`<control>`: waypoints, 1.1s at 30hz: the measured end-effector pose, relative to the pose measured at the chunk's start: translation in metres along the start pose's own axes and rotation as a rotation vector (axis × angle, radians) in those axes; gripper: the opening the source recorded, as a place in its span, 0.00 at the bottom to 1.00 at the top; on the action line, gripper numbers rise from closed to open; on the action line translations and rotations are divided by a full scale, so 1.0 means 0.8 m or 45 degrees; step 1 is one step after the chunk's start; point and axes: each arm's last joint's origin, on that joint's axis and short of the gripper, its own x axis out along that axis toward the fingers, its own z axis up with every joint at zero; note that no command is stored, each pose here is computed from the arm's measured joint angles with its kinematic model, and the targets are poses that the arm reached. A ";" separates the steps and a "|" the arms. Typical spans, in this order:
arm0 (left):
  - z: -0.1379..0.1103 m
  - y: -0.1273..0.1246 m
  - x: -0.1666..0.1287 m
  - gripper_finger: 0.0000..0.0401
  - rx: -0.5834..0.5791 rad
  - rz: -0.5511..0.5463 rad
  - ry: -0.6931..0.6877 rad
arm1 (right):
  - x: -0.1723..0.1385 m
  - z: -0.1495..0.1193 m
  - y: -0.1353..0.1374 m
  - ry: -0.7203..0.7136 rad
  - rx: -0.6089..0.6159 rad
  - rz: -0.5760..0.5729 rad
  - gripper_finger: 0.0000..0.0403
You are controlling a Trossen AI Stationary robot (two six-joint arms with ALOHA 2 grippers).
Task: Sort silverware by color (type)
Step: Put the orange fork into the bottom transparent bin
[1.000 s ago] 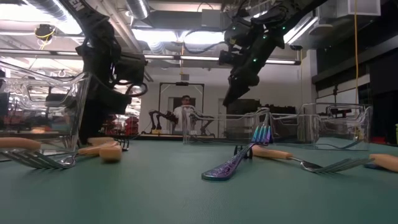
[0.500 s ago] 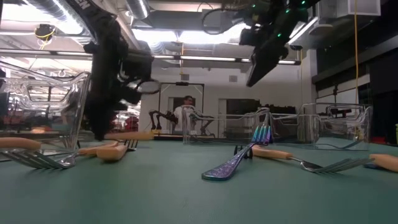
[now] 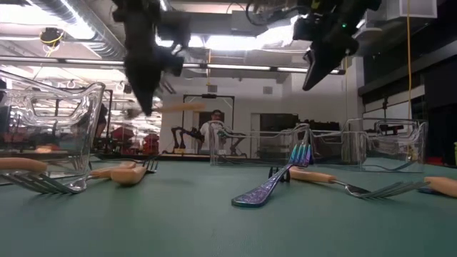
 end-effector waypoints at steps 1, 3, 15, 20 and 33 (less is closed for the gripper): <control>0.002 -0.004 -0.009 0.00 -0.049 -0.008 0.002 | 0.000 -0.002 0.005 0.009 -0.015 -0.010 0.15; 0.008 -0.014 -0.027 0.00 -0.158 -0.021 -0.008 | 0.001 -0.005 0.013 0.022 -0.042 -0.022 0.15; 0.002 -0.128 -0.114 0.00 -0.517 -0.221 -0.047 | 0.013 -0.014 0.060 0.076 -0.176 0.045 0.15; -0.025 -0.185 -0.127 0.00 -0.656 -0.255 -0.032 | 0.013 -0.013 0.074 0.071 -0.228 0.055 0.15; -0.110 -0.283 -0.146 0.00 -0.855 -0.237 -0.197 | 0.012 -0.011 0.085 0.060 -0.227 0.071 0.15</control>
